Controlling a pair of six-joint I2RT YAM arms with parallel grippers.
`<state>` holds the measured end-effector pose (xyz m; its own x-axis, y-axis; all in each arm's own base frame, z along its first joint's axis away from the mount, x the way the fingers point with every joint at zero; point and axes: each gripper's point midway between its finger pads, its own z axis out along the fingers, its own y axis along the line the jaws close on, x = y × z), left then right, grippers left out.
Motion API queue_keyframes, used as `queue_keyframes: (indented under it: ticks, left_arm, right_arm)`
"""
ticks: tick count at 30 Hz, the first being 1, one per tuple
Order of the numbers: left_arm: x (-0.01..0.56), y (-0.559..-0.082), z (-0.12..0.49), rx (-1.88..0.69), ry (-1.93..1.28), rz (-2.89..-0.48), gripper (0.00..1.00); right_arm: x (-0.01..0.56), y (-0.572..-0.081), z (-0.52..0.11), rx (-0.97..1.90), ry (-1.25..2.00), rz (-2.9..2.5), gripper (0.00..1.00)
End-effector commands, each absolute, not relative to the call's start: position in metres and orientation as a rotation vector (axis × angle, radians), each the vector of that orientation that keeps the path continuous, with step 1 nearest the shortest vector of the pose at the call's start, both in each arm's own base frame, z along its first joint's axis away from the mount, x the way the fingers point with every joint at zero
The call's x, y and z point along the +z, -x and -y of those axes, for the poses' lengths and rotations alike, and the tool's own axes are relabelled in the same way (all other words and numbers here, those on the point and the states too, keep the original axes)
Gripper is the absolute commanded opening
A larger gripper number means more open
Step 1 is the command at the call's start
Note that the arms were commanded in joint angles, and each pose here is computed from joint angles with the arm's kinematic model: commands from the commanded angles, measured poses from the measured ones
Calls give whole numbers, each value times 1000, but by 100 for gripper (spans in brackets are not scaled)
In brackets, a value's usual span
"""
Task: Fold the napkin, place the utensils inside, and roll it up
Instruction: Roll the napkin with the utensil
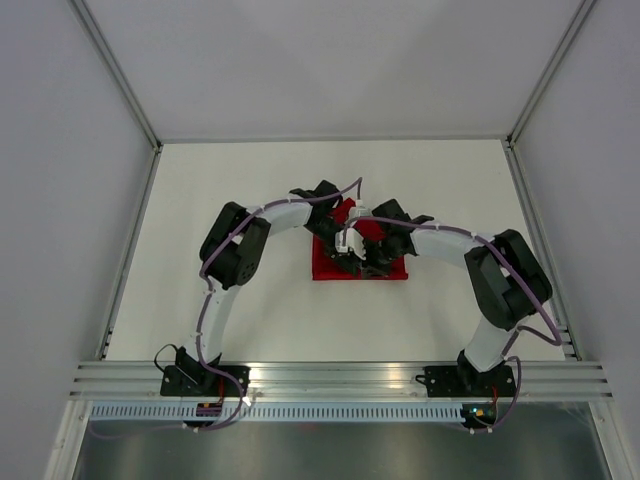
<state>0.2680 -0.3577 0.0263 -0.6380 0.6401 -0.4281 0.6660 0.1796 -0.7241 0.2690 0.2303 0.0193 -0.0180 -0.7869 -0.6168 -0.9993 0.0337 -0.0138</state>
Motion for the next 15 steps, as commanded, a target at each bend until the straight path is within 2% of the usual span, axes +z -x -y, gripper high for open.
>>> queue_keyframes:
  ticks: [1,6,15]
  left_arm:
    - [59,-303,355,-1378,-1230,-2308,43]
    - [93,-326,353,-1324,-1142,-2220,46]
    - [129,-357,324,-1008,-942,-2135,50]
  right_arm:
    - [21,-258,-226,816,1814,-1901,5]
    - [17,-256,-220,971,1819,-1959,4]
    - [5,-257,-212,1202,1816,-2066,4]
